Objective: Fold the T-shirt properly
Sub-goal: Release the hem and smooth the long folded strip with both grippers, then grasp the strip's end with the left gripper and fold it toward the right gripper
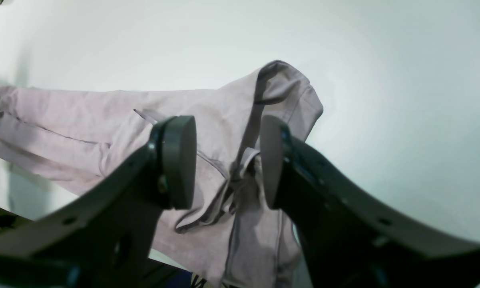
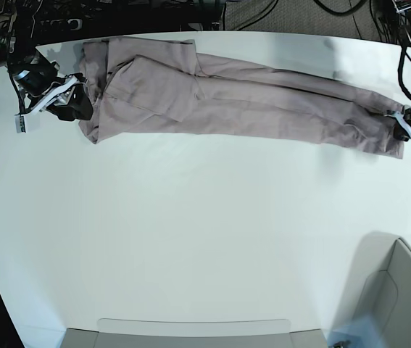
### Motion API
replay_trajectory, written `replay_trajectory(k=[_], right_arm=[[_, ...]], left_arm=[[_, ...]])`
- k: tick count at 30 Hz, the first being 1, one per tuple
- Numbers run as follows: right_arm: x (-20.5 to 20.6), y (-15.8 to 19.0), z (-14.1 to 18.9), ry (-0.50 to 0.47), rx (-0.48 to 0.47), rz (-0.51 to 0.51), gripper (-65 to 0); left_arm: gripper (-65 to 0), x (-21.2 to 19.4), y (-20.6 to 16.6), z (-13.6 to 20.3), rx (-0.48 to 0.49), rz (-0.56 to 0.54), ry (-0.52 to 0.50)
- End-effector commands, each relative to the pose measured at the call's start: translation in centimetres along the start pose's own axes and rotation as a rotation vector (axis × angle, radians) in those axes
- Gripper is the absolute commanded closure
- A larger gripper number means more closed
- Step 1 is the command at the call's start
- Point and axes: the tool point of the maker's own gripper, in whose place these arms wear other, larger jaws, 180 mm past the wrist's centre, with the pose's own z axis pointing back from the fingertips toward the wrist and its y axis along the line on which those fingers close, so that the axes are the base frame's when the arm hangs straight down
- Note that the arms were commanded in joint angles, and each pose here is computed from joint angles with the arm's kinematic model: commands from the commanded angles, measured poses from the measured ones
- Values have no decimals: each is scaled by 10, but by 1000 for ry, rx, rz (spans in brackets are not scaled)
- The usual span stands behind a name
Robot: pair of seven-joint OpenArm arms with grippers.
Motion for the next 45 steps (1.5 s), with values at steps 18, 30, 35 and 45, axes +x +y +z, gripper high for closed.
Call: replay_trajectory(k=[18, 30, 35, 45], right_arm=[[14, 7, 1, -54, 24, 3, -262], [13, 6, 2, -53, 18, 2, -262], [13, 5, 2, -54, 17, 2, -265], [23, -10, 11, -113, -31, -39, -265]], left_arm=[[0, 34, -163, 20, -212, -193, -179], [0, 24, -242, 2, -394, -94, -134], [-204, 29, -261, 6, -435, -104, -158], [-171, 40, -273, 14, -523, -73, -218]])
